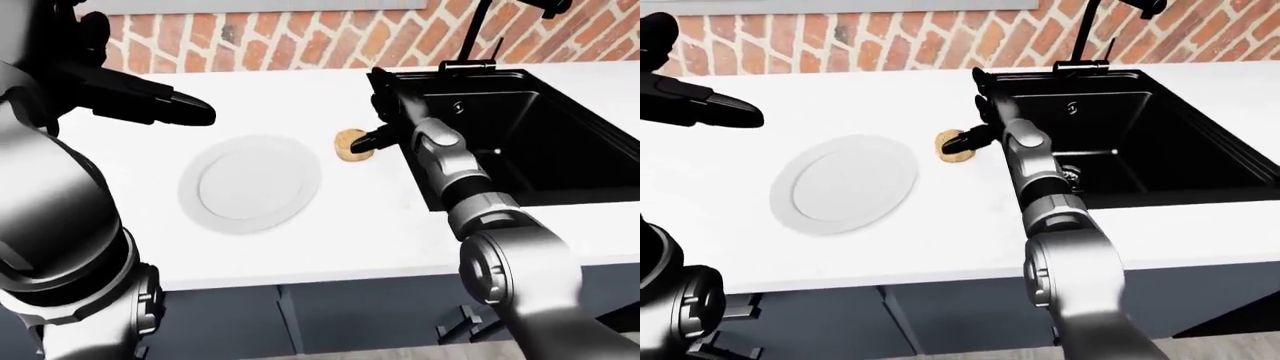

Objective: Place the pastries on the plates.

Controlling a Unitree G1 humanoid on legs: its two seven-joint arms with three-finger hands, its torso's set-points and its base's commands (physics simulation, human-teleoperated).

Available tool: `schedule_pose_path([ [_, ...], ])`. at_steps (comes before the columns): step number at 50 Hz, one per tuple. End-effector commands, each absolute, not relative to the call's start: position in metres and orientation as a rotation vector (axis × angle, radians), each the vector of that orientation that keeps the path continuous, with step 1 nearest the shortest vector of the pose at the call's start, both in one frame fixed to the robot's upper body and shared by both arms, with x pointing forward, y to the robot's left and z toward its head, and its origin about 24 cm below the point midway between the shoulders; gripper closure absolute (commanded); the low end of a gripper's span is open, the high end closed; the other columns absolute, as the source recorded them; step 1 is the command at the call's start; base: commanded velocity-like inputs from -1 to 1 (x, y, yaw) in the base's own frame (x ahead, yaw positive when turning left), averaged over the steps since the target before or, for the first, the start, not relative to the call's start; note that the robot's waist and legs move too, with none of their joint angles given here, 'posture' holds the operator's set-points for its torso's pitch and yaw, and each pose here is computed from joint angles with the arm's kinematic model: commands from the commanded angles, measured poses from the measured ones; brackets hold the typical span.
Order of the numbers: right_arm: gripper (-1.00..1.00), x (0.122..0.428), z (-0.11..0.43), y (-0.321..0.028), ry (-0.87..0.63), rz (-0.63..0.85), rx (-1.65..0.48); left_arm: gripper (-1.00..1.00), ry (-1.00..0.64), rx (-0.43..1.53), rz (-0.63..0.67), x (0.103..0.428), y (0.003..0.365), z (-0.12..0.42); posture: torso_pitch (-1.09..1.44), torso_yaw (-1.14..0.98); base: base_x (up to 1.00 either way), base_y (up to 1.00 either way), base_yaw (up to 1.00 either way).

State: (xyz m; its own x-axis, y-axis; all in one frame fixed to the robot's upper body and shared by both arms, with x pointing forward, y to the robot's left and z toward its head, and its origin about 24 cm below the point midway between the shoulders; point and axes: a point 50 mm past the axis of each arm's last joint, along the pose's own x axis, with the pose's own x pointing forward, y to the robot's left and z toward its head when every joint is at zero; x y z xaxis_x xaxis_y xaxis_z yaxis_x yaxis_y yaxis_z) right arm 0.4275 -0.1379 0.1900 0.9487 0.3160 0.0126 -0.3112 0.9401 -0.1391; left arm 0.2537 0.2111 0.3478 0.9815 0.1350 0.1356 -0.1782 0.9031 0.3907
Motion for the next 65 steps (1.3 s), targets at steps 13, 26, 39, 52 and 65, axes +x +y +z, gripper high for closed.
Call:
schedule_pose_path([
  [13,-1.00,0.426,0.199,-0.132,-0.176,0.287,-0.199,-1.00,-0.165,0.428,0.188,0.249,0.212,0.357,0.00,0.00,0.00,0.00,0.00],
  [26,-1.00,0.423,0.178,-0.120,-0.131,0.310,-0.246,-1.00,-0.166,0.423,0.185,0.245,0.211,0.364,0.00,0.00,0.00,0.00,0.00],
  [39,-1.00,0.421,0.170,-0.114,-0.120,0.305,-0.243,-1.00,-0.166,0.420,0.184,0.247,0.212,0.361,0.00,0.00,0.00,0.00,0.00],
  [52,-1.00,0.425,0.181,-0.126,-0.132,0.203,-0.193,-1.00,-0.165,0.419,0.182,0.245,0.211,0.362,0.00,0.00,0.00,0.00,0.00],
  [65,-1.00,0.423,0.165,-0.123,-0.062,0.181,-0.241,-1.00,-0.165,0.418,0.181,0.246,0.212,0.361,0.00,0.00,0.00,0.00,0.00],
])
